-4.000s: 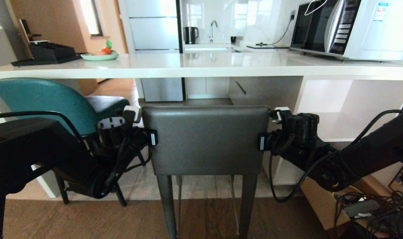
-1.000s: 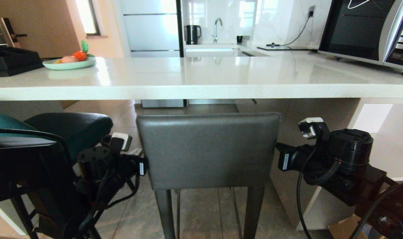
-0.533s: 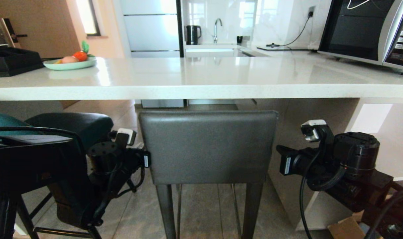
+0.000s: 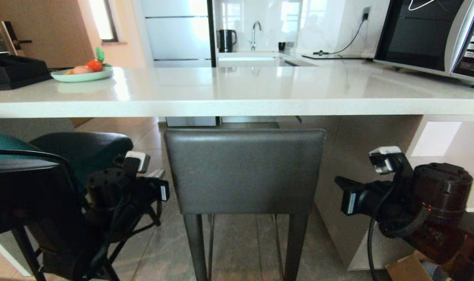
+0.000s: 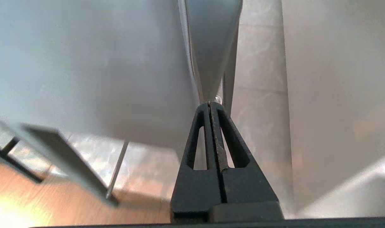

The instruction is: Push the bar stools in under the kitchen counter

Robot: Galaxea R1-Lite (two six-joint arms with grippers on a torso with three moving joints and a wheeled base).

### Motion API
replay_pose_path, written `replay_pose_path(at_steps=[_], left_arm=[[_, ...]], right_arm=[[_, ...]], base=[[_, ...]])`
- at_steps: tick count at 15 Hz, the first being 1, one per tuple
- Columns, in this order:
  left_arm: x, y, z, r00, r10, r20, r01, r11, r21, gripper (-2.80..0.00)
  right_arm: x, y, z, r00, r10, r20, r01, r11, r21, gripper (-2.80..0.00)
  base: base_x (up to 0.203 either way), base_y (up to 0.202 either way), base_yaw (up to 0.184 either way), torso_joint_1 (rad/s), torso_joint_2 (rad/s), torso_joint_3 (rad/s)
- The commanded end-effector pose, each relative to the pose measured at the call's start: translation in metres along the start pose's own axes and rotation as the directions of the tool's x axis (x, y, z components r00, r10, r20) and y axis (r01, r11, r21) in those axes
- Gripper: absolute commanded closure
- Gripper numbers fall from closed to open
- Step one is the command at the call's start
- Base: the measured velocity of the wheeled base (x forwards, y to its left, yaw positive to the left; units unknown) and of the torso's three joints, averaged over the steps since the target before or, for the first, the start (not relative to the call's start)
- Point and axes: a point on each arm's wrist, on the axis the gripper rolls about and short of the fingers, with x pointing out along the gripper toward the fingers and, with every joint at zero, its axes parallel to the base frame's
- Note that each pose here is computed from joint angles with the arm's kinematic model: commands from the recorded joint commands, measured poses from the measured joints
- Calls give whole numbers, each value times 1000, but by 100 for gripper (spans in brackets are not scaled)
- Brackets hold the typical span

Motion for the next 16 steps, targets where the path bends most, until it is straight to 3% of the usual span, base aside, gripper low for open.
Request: replay_pose_path(at_steps=[1, 3, 8, 10, 14, 16], left_arm=[[-47, 7, 35, 996, 1, 85, 2, 999, -42, 0], [-85, 12, 40, 996, -3, 85, 8, 998, -60, 0], [-144, 23, 56, 984, 25, 178, -11, 997, -75, 0], [-160, 29, 62, 974, 108, 201, -91, 992, -91, 0], [-196, 44, 83, 921, 241, 306, -214, 970, -118, 0], [-225, 48, 95, 895, 269, 357, -237, 963, -131, 0]], right_arm=[[-36, -5, 7, 998, -4, 62, 2, 1000, 22, 0], [-62, -12, 12, 992, -40, 118, 34, 998, 51, 0], [-119, -28, 19, 966, -133, 224, 114, 989, 95, 0], [-146, -31, 22, 958, -151, 245, 129, 986, 102, 0], [-201, -39, 24, 936, -244, 252, 219, 968, 122, 0], [-228, -40, 23, 922, -321, 217, 299, 946, 129, 0]], base=[[0, 0, 0, 0, 0, 0], [0, 0, 0, 0, 0, 0], [0, 0, 0, 0, 0, 0], [0, 0, 0, 0, 0, 0], [0, 0, 0, 0, 0, 0], [0, 0, 0, 0, 0, 0]])
